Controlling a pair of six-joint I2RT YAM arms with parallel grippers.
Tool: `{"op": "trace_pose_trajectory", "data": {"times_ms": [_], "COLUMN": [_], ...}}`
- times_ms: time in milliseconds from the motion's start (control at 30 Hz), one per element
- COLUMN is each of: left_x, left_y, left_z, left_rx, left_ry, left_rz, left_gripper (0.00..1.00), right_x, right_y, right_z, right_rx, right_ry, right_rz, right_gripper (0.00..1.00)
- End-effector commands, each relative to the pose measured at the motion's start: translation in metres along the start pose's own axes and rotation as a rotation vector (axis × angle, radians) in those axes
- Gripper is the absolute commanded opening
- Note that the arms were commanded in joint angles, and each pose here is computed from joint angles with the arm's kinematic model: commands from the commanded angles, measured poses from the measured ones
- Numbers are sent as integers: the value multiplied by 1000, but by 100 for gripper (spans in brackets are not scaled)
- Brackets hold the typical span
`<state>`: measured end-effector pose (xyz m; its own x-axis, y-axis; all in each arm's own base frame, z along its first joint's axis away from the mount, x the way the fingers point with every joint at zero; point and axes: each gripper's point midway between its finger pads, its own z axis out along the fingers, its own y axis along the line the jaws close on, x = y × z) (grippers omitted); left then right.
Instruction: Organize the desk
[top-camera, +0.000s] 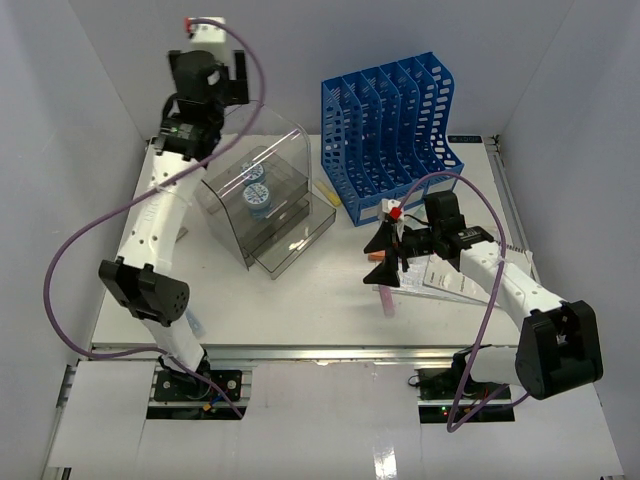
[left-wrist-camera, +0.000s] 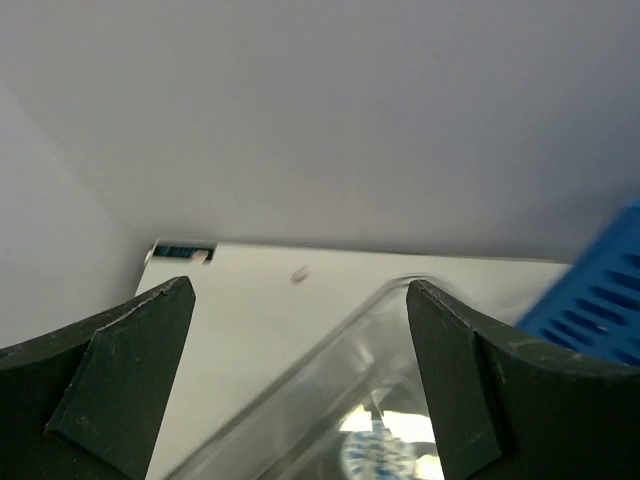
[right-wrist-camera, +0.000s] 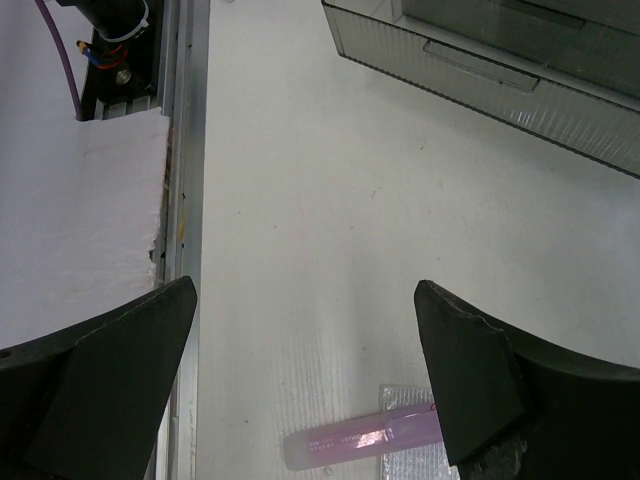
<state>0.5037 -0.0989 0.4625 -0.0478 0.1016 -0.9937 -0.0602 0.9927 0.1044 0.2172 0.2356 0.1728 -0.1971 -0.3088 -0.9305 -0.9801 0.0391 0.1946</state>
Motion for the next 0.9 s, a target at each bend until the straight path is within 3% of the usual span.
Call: {"op": "trace_pose_trajectory", "data": {"times_ms": [0, 133, 167, 300, 467, 633, 867], "left_x": [-57, -23, -9, 41, 97, 170, 269], "left_y": [69, 106, 137, 200, 245, 256, 231], "left_z": [-62, -44, -42, -43, -47, -51, -66], "left_rx": [35, -42, -116, -229, -334, -470, -685], "left_ry": [-113, -32, -7, 73, 201, 410, 698], "left_rz": [-411, -534, -584, -736, -831, -1006, -1325], "left_gripper": [98, 98, 97, 94, 92, 95, 95], "right_x": [-1, -3, -4, -8, -13, -15, -15], "right_y": [5, 5, 6, 7, 12, 11, 11], "right_z": [-1, -3, -4, -8, -10, -13, -13], "right_rx": [-23, -13, -11, -3, -9, 7, 11], "right_ry": [-17, -22, -24, -34, -48, -46, -44], "right_rz": [-5, -14, -18, -26, -37, -51, -46], "right_gripper": [96, 96, 96, 96, 96, 96, 96]}}
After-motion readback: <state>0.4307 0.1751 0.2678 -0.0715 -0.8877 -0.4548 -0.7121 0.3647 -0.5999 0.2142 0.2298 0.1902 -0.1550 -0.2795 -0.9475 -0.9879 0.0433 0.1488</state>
